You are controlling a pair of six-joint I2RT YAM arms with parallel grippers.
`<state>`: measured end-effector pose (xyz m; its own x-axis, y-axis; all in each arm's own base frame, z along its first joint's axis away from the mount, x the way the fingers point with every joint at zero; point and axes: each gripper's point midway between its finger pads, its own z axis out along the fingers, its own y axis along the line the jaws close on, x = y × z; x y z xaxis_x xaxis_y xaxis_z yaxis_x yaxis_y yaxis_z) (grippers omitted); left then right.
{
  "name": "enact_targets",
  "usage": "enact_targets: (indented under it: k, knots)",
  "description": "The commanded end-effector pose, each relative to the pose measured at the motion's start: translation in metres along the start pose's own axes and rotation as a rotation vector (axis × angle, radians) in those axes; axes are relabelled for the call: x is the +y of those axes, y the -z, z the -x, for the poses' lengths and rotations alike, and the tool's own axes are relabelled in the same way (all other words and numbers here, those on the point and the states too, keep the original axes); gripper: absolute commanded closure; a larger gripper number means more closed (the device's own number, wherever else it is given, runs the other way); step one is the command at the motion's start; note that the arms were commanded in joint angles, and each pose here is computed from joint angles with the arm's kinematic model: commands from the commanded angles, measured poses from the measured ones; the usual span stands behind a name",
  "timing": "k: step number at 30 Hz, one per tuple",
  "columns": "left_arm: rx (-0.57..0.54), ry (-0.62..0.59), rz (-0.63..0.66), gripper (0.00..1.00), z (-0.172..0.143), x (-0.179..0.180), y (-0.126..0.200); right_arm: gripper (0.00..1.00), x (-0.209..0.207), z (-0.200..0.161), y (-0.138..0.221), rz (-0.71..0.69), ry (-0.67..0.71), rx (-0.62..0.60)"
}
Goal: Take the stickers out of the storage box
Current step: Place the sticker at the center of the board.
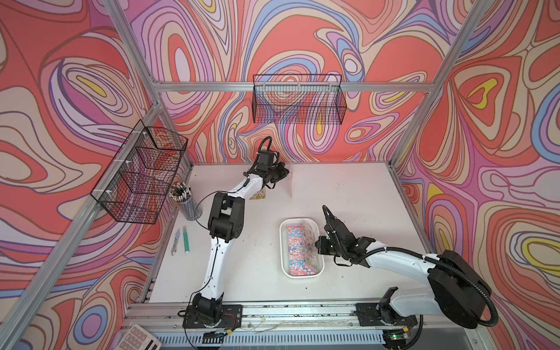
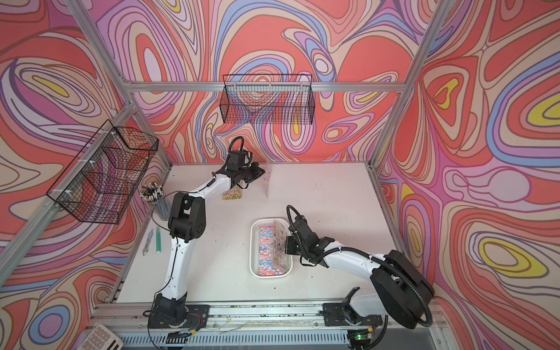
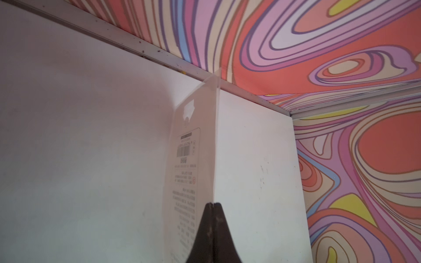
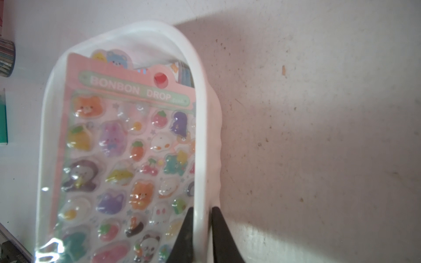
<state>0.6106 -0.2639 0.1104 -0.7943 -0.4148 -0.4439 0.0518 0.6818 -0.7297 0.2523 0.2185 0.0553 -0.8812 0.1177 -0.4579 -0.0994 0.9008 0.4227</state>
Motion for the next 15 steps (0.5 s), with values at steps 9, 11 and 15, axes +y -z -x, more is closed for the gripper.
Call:
enact_targets:
  k: [9,11,15]
  knots:
    - [-0.007,-0.011,0.111,1.0,0.017,0.057,0.005,0.86,0.0,-0.006,0.003,0.018,-0.009,0.009]
    - [-0.001,-0.012,0.122,1.0,0.015,0.061,0.005,0.85,0.001,-0.006,0.004,0.019,-0.008,0.007]
    - [-0.002,-0.022,0.155,1.0,0.013,0.07,0.007,0.86,0.001,-0.004,0.005,0.014,-0.008,0.003]
